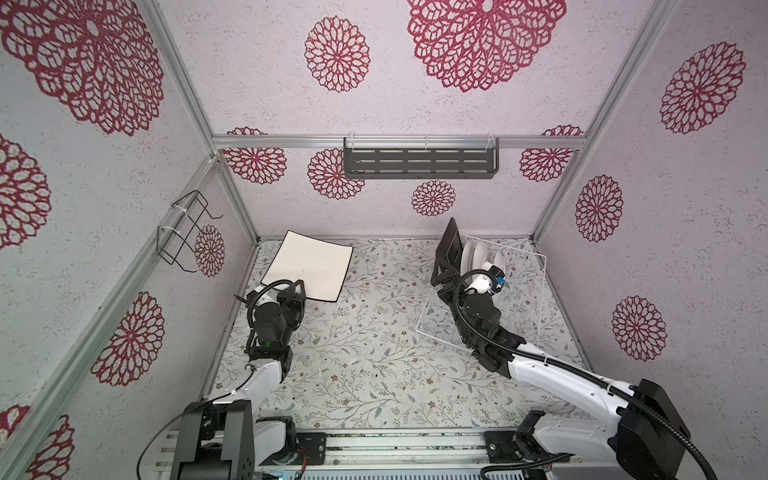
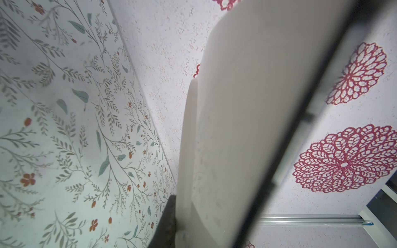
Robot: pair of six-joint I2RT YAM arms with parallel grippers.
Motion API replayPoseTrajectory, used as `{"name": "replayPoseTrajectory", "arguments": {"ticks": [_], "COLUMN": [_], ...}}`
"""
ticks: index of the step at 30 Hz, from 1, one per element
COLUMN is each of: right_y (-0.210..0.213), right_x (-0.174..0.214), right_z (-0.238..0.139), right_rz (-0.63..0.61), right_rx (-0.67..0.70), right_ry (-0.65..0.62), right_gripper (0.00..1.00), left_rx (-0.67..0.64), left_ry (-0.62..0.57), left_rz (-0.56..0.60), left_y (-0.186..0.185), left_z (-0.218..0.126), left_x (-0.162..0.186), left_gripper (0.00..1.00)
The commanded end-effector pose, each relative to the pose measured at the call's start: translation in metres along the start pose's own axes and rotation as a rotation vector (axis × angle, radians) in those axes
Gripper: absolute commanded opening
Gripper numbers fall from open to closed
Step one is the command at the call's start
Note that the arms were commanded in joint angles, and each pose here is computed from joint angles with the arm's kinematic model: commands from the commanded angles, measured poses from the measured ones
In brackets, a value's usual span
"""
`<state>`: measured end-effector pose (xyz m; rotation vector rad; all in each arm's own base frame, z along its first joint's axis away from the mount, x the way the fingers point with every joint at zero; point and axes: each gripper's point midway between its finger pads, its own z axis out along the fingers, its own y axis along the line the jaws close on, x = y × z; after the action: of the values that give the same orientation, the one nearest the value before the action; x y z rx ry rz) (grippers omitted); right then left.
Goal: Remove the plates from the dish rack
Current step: 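Carry the plate to the table with the left gripper while the right reaches the rack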
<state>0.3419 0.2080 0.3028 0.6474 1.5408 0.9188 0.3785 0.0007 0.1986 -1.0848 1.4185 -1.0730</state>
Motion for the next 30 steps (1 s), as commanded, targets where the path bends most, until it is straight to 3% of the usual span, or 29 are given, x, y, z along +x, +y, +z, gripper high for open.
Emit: {"name": "replayPoseTrajectory", "arguments": {"ticks": [1,10,20,30], "right_y": [0.017,0.010,0.023,0.014], "right_x": [0.000,0.019,0.047,0.076], "right_z": [0.003,0.007,0.021,0.010], "right_rz": [-0.025,-0.049,-0.084,-0.079], "right_rx": [-0.031,-0.019,-0.045,-0.050], "right_ry": [0.041,0.106,0.225,0.366], "right_gripper": [0.99,0.98,0.97,0.97], "left_rx": [0.232,0.161,0.142,0.085], "left_ry": [-0.066,-0.136,-0.117,-0.131], "left_rz": [0.044,0.038,0.031,0.009], "left_y": [-0.061,-0.027,-0.019,0.001], "left_z": [-0.015,-0.026,-0.015,-0.016], "left_x": [-0.027,-0.066,-0.078,-0.095], "left_gripper": [0.00,0.00,0.00,0.00]}}
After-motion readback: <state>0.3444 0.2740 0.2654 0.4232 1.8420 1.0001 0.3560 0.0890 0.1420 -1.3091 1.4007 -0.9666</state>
